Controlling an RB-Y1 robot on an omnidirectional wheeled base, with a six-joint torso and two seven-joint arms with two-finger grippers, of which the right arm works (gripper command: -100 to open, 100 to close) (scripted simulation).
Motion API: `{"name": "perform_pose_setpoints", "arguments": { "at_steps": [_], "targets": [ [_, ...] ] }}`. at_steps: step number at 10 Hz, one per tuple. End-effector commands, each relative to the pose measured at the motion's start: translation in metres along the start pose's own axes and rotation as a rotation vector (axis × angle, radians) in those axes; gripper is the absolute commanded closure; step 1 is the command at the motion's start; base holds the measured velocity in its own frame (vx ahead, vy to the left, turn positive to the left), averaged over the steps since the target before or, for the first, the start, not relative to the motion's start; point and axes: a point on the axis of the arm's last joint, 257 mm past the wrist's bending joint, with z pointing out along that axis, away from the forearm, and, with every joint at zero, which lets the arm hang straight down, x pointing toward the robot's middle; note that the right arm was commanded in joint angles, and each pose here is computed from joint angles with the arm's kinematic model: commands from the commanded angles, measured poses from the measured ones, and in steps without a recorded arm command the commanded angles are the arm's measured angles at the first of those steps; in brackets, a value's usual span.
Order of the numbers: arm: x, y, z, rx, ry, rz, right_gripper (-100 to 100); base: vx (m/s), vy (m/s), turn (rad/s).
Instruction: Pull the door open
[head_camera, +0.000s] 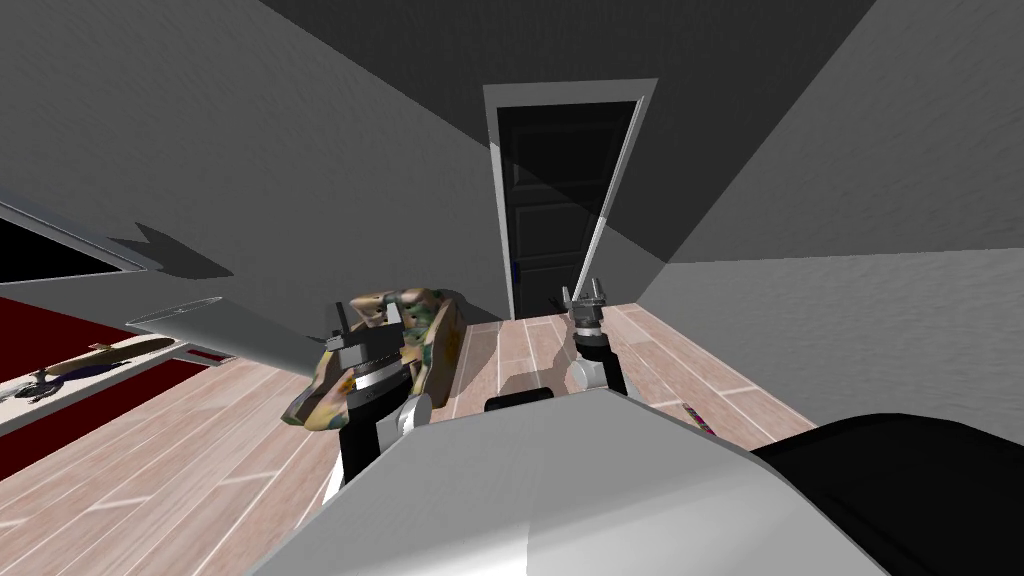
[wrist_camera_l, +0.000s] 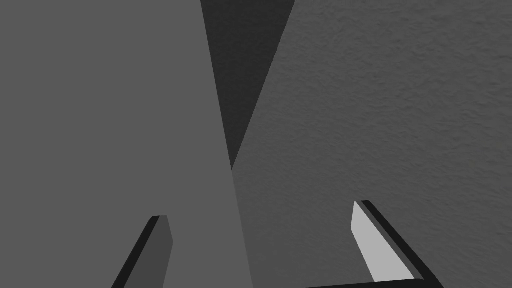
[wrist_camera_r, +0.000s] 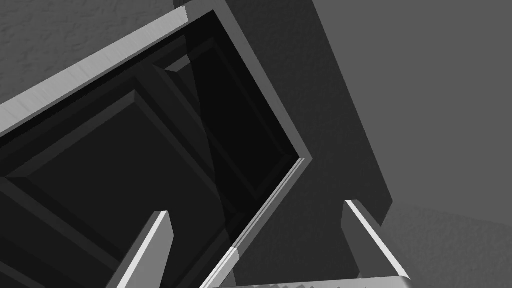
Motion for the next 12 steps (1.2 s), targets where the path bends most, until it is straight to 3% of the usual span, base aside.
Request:
{"name": "perform_pose_setpoints", "arguments": {
  "at_steps": [1, 12],
  "targets": [
    [-0.003, -0.01, -0.0028, 0.018, -0.001, 0.037, -100, 0.088, 0.02, -0.018],
    [-0.021, -0.084, -0.0232, 0.146, -0.029, 0.29, -100, 0.095, 0.031, -0.02]
  ]
}}
